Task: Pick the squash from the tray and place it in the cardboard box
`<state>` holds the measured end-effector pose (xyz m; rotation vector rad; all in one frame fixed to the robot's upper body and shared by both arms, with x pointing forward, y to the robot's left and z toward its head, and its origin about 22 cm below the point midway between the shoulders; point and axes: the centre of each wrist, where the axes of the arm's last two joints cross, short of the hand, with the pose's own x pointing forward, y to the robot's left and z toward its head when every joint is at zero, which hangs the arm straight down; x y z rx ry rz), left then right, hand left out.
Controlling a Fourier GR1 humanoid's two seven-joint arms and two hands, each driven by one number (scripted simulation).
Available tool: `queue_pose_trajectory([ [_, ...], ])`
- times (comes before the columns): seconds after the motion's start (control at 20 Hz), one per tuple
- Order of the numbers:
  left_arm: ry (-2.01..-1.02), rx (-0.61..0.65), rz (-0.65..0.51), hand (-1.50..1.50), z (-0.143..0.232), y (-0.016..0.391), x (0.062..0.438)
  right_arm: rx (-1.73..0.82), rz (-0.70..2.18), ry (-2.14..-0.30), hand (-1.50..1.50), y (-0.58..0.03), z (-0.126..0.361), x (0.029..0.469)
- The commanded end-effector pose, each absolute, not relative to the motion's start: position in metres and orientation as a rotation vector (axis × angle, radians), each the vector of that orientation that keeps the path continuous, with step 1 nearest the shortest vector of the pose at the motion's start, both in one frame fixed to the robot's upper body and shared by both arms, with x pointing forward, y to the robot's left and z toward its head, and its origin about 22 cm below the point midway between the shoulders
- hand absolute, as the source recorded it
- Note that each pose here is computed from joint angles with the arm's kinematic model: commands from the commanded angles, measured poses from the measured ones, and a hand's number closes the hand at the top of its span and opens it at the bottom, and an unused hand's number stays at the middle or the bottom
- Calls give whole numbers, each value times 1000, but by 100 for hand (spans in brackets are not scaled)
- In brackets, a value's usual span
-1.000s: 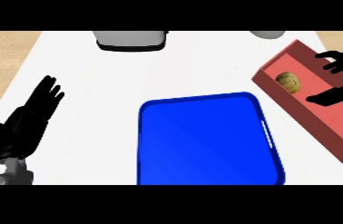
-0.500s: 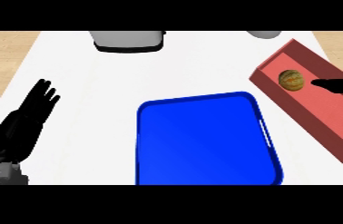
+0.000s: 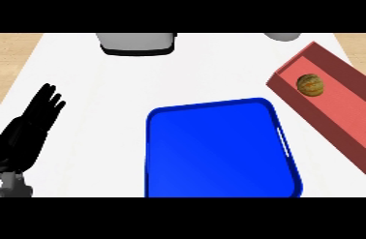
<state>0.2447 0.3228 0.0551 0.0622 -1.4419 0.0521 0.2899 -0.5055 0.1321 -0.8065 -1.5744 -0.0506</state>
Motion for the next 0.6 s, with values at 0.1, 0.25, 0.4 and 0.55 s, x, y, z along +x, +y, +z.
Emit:
queue_pose_trajectory([
  [0.1,-1455,50,54,0,47,323,240,-765,-104,-1610,-150,-569,133,243],
  [0.25,-1432,56,46,0,55,328,252,-734,-47,-1603,-150,-563,132,247],
  [0.4,-1443,38,45,0,51,327,245,-761,-32,-1603,-150,-584,112,230],
  [0.55,-1430,43,53,0,39,314,233,-749,-39,-1608,-150,-593,135,225],
])
